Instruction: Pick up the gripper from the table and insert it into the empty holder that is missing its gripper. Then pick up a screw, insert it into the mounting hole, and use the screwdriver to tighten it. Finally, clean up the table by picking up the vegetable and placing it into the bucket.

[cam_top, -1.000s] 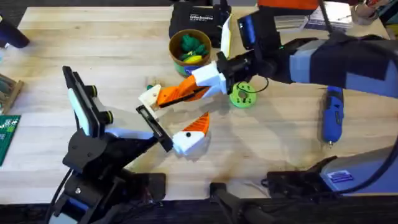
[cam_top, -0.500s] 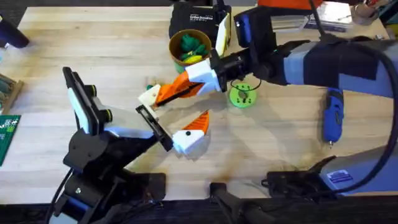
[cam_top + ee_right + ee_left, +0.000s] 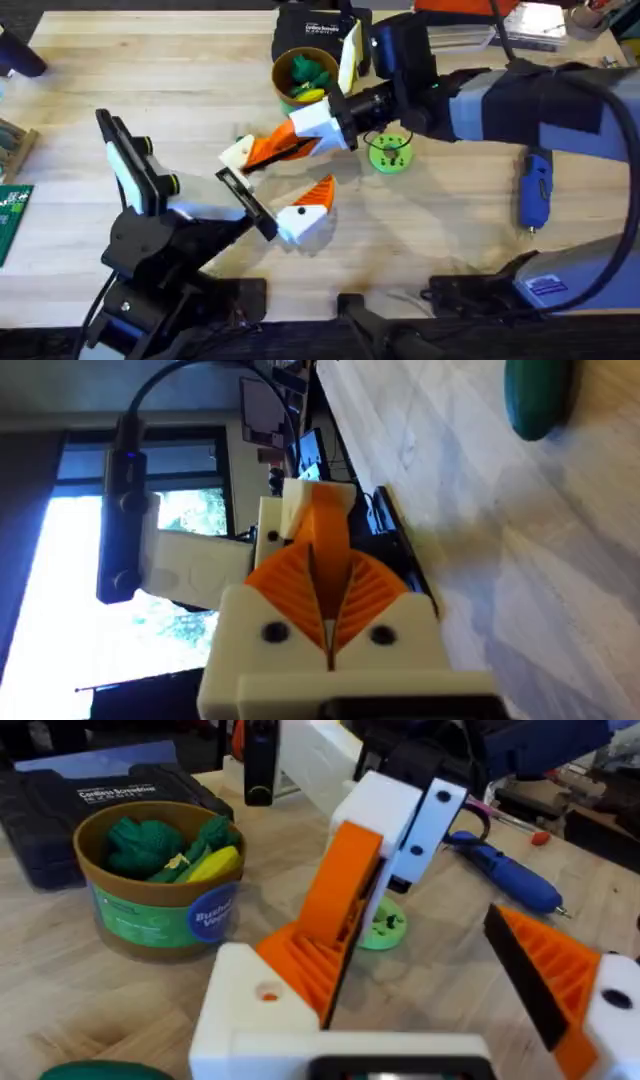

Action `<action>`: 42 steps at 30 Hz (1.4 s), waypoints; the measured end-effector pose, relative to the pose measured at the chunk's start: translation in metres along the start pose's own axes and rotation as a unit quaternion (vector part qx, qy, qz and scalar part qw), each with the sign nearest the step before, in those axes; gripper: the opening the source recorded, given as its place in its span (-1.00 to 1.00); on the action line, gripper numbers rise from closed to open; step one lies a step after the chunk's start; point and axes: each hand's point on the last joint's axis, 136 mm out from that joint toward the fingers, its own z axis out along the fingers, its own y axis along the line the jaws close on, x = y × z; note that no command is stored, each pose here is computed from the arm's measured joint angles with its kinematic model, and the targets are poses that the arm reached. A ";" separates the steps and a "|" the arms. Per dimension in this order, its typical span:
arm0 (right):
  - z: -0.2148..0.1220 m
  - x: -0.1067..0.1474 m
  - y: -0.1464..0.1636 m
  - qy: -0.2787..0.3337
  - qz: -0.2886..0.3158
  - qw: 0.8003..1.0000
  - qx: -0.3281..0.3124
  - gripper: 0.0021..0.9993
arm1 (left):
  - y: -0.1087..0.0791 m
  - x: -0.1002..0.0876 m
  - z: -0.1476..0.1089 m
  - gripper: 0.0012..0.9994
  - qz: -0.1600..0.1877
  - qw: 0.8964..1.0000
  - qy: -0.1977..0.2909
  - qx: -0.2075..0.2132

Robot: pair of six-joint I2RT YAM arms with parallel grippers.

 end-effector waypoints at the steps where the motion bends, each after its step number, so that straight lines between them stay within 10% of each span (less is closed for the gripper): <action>1: -0.001 0.000 0.000 0.001 -0.003 1.000 -0.001 -0.98 | 0.000 0.000 0.000 0.97 0.000 1.000 0.000 0.001; 17: -0.007 0.010 -0.005 0.027 -0.007 0.999 -0.016 -0.98 | -0.022 0.004 -0.001 0.97 0.003 0.998 0.012 0.062; 42: 0.006 -0.007 -0.004 -0.020 -0.034 0.999 0.018 -0.98 | -0.012 0.004 0.000 0.97 -0.007 0.999 0.012 0.038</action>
